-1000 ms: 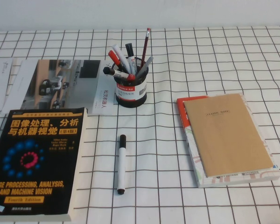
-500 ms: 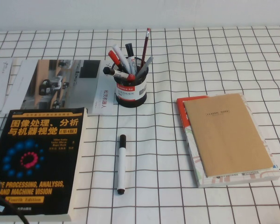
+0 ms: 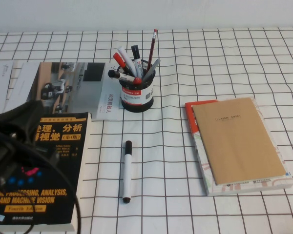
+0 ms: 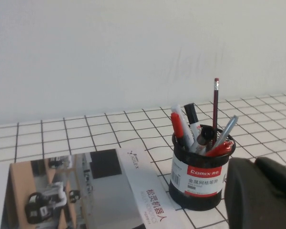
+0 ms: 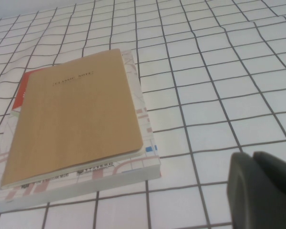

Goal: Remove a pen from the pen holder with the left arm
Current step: 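Take a marker out of the pen holder and lay it on the table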

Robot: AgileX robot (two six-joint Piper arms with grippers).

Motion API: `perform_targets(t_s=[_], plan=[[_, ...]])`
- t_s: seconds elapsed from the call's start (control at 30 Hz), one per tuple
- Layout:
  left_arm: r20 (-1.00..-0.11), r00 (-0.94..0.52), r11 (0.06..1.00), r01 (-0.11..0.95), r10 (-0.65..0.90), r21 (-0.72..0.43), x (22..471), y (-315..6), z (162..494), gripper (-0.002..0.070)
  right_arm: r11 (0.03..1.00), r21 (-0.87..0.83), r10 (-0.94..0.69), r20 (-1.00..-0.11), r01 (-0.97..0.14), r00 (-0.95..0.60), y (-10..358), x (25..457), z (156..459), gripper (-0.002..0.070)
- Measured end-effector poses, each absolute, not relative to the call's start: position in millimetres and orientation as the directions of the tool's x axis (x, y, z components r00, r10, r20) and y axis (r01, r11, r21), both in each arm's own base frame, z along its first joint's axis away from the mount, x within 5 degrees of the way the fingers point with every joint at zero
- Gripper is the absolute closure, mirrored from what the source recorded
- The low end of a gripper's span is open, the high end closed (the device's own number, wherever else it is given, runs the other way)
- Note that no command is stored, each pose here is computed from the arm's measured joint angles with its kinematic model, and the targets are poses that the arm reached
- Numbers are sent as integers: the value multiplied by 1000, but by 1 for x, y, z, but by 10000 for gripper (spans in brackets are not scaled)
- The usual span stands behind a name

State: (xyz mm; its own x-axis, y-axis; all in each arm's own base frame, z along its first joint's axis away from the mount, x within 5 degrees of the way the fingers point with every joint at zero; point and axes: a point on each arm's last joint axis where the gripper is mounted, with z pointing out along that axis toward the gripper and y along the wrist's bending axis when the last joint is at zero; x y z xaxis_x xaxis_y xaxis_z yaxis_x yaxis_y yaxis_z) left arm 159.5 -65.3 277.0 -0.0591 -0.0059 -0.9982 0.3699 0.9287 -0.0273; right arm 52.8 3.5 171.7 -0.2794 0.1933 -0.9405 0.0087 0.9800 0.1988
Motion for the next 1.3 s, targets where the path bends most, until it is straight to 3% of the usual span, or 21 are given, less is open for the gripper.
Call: perform_targets(t_s=[0.13,0.27,0.5,0.6,1.3], plan=[[-996,25,896,436,81,84,182,-82,264,676,980,199,193,-941,9,-279,3,53,172,692],[-993,95,872,478,67,105,201,-97,252,620,980,199,193,-941,9,-279,3,53,172,692],[-1000,13,865,501,-7,0,233,-112,230,354,980,199,193,-941,9,-279,3,53,172,692],[-1000,4,864,503,-18,-14,247,-118,226,285,980,199,193,-941,9,-279,3,53,172,692],[-997,-64,862,501,-53,-78,333,-155,191,254,980,199,193,-941,9,-279,3,53,172,693]])
